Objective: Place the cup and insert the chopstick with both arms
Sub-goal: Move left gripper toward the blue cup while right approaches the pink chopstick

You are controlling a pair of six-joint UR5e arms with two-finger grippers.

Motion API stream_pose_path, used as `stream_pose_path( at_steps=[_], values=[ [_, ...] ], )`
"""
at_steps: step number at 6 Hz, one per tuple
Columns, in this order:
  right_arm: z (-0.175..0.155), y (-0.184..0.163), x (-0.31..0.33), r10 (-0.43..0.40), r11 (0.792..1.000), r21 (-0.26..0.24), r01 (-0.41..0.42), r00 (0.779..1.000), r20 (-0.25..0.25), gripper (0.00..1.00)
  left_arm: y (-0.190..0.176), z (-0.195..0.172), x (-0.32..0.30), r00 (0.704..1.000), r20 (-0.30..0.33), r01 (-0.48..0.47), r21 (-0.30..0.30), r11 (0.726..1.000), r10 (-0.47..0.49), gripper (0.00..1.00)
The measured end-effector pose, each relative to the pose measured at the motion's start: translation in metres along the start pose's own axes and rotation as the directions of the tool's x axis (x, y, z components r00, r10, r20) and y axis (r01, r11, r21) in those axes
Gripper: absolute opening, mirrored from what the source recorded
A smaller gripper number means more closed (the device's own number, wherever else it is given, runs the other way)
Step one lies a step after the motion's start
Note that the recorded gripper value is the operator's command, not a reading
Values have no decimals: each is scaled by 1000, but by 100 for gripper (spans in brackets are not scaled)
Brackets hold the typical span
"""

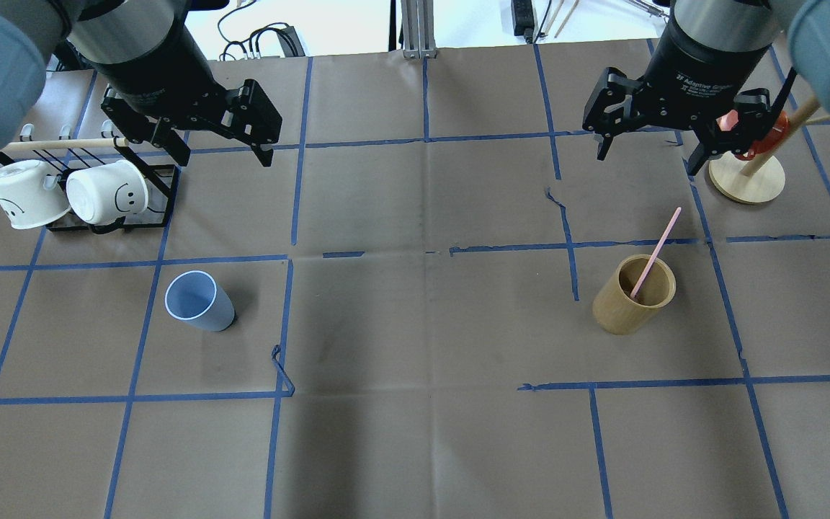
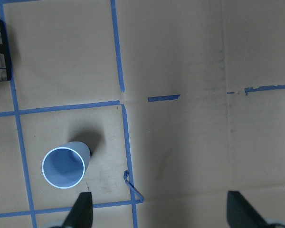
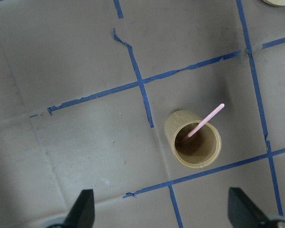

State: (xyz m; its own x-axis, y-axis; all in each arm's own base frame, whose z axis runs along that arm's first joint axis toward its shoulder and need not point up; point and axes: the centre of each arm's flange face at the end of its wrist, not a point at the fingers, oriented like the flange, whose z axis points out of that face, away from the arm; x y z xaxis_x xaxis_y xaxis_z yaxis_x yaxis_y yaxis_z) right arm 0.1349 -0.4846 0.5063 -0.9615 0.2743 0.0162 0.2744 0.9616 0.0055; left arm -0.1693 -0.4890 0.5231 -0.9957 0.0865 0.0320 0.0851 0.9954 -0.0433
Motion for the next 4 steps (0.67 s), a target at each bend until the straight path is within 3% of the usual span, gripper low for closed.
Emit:
stream_pose_path(
  at_steps=[4],
  values=[
    [4,-1,-1,9,1000,15,-9,1000,-1,100,2,-3,0,1000,6,7,5,1000,-7,98]
  ],
)
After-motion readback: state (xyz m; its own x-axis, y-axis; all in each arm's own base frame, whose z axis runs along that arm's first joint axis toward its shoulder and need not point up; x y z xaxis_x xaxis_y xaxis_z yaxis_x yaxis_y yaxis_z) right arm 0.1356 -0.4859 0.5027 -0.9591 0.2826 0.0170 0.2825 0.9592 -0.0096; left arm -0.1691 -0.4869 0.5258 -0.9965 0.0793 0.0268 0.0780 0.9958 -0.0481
